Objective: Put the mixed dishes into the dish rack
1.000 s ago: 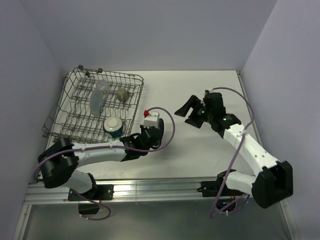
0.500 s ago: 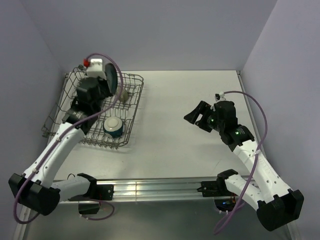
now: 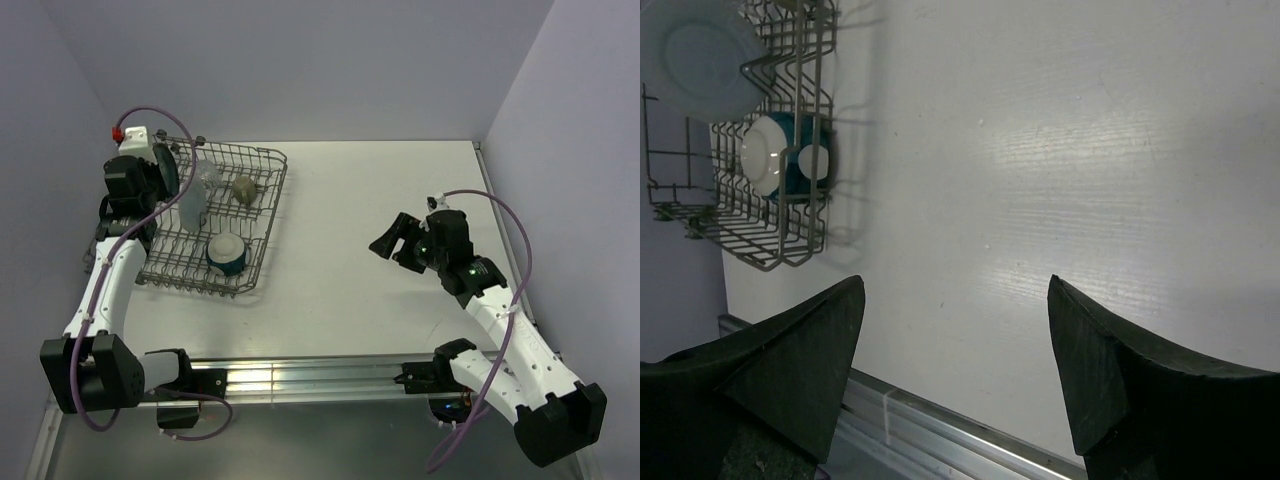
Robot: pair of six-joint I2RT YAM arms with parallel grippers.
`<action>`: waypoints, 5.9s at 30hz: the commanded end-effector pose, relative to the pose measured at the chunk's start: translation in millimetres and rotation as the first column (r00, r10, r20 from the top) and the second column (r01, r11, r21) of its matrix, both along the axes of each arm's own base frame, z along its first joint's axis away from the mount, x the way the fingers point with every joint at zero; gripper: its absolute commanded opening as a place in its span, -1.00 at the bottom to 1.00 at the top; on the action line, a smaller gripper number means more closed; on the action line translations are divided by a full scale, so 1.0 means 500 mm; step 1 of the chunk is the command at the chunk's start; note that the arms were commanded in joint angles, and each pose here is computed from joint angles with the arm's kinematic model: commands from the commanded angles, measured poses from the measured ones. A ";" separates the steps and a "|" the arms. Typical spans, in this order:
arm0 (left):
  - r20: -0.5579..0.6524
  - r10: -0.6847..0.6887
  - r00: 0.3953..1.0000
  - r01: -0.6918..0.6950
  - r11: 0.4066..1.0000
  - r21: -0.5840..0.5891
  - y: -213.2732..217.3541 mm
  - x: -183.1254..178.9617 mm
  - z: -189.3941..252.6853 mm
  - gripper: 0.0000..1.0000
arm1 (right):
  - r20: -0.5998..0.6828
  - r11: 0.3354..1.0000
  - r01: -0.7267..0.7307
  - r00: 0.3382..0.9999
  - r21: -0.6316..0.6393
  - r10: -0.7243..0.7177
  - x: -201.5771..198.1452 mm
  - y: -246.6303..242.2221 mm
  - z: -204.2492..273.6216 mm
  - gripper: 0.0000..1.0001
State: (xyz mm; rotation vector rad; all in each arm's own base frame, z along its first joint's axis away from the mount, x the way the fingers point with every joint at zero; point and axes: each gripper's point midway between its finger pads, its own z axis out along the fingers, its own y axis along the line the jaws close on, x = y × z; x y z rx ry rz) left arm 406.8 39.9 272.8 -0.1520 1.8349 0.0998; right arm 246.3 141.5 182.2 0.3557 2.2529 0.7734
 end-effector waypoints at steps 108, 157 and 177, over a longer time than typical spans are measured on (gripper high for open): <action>0.740 -0.622 0.257 0.859 -0.204 -0.469 -0.610 -0.344 0.277 0.99 | 0.072 0.986 -0.112 0.992 0.121 0.103 0.008 0.023 -0.043 0.69; 0.342 -0.452 0.824 0.544 0.465 -0.698 -0.476 -0.447 -0.213 0.99 | 0.592 0.952 -0.154 0.805 0.263 -0.033 -0.102 -0.009 -0.068 0.99; 0.443 -0.481 0.757 0.617 0.303 -0.726 -0.482 -0.491 -0.245 0.98 | 0.599 0.919 -0.233 0.801 0.319 -0.005 -0.101 0.017 -0.094 0.99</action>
